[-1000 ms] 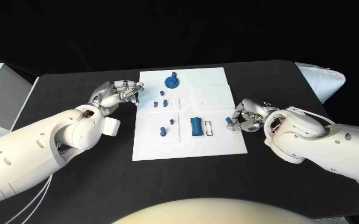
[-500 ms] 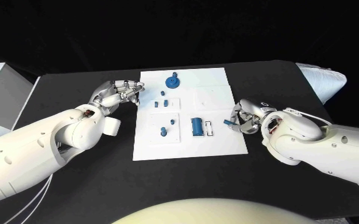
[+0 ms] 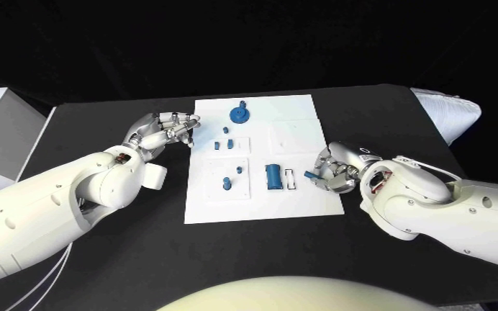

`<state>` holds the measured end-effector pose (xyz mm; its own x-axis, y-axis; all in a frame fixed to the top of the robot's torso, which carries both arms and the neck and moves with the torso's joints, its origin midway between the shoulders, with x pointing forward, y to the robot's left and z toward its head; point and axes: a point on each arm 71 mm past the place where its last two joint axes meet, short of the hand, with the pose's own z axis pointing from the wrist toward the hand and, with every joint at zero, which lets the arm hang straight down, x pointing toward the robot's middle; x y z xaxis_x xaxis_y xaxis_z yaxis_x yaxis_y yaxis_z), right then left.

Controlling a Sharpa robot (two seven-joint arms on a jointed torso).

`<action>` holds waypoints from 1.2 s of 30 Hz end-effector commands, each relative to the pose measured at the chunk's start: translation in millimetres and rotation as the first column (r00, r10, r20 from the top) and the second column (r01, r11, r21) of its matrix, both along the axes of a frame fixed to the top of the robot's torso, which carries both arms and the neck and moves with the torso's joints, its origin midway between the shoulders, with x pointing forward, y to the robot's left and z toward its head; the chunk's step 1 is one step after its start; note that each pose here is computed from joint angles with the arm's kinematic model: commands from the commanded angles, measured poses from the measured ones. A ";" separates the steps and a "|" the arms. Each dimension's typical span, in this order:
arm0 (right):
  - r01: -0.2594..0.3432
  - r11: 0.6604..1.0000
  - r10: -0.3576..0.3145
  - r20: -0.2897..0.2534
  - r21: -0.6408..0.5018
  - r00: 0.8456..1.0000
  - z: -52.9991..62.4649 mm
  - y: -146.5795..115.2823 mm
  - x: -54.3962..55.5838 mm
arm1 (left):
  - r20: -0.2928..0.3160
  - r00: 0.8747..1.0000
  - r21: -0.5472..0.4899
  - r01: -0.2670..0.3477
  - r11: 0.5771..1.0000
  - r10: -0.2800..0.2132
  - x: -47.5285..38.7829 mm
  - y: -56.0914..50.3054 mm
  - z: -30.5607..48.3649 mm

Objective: Assemble the parts on the task board

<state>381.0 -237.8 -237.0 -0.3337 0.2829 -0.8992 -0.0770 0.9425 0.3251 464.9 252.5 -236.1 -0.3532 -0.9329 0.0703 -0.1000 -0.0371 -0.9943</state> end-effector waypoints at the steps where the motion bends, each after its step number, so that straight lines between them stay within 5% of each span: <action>1: 0.007 0.998 -0.005 -0.026 0.067 1.000 4.1 8.4 -3.9 | 0.004 1.000 -0.014 0.014 1.000 -0.014 -0.7 -2.2 1.3; 36: 0.031 0.997 -0.025 -0.086 0.072 0.996 -11.6 36.4 7.3 | 0.001 1.000 -0.016 0.022 1.000 -0.022 -1.2 -4.7 1.3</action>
<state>388.7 -201.7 -247.1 -0.3874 0.3719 -0.8436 -0.0236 0.9107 0.4123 464.3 250.0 -235.9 -0.3588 -0.9305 0.0738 -0.1025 -0.0393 -0.9940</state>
